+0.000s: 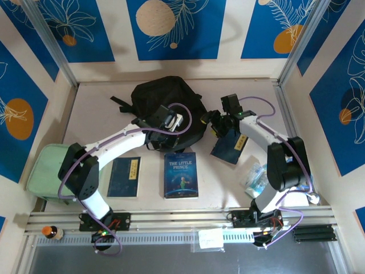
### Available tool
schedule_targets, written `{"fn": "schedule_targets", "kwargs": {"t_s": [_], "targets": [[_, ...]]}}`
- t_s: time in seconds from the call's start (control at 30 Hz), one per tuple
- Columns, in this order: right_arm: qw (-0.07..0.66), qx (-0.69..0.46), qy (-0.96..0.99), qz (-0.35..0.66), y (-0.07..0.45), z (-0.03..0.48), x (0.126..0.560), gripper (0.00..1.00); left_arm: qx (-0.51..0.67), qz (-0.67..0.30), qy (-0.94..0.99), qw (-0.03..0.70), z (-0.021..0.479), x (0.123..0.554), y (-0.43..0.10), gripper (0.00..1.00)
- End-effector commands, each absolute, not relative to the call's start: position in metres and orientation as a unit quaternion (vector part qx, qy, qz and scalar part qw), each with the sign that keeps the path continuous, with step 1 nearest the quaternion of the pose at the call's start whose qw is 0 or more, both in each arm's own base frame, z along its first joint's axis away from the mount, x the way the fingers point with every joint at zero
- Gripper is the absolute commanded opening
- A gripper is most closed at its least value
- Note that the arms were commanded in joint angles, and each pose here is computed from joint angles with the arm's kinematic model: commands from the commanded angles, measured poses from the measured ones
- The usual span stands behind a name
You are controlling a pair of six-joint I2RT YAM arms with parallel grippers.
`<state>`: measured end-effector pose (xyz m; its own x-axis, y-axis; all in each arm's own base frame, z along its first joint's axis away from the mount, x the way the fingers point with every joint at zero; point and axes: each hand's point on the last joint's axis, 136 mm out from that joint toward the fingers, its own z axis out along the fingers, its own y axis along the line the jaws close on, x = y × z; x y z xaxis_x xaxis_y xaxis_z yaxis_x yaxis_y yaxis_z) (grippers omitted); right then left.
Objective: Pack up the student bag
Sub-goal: Unzip the student bag at the top-center of the table.
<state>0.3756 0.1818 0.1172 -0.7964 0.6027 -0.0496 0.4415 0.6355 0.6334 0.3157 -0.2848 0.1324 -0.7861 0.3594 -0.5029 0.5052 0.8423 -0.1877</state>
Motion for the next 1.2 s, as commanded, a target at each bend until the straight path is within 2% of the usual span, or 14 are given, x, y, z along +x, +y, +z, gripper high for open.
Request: {"fn": "schedule_targets", "kwargs": {"t_s": [0.0,0.2,0.27,0.37,0.5,0.63,0.9,1.17], "targets": [[0.077,0.310,0.891,0.323,0.197,0.108,0.341,0.70,0.226,-0.154,0.934,0.230,0.139,0.310,-0.280,0.00],[0.050,0.314,0.885,0.342,0.231,0.097,0.337,0.72,0.229,-0.135,0.939,0.220,0.138,0.304,-0.270,0.00],[0.048,0.316,0.887,0.334,0.235,0.091,0.339,0.70,0.228,-0.132,0.940,0.218,0.138,0.302,-0.267,0.00],[0.052,0.309,0.894,0.321,0.237,0.085,0.346,0.58,0.228,-0.127,0.942,0.212,0.136,0.298,-0.263,0.00],[0.062,0.311,0.897,0.309,0.232,0.081,0.351,0.33,0.224,-0.100,0.947,0.205,0.131,0.295,-0.250,0.00],[0.076,0.314,0.898,0.299,0.226,0.082,0.352,0.18,0.217,-0.054,0.955,0.197,0.124,0.293,-0.231,0.00],[0.089,0.318,0.899,0.286,0.220,0.082,0.354,0.09,0.215,0.001,0.960,0.182,0.112,0.287,-0.207,0.00],[0.102,0.317,0.899,0.283,0.216,0.087,0.355,0.05,0.213,0.037,0.961,0.171,0.105,0.292,-0.196,0.00]]}}
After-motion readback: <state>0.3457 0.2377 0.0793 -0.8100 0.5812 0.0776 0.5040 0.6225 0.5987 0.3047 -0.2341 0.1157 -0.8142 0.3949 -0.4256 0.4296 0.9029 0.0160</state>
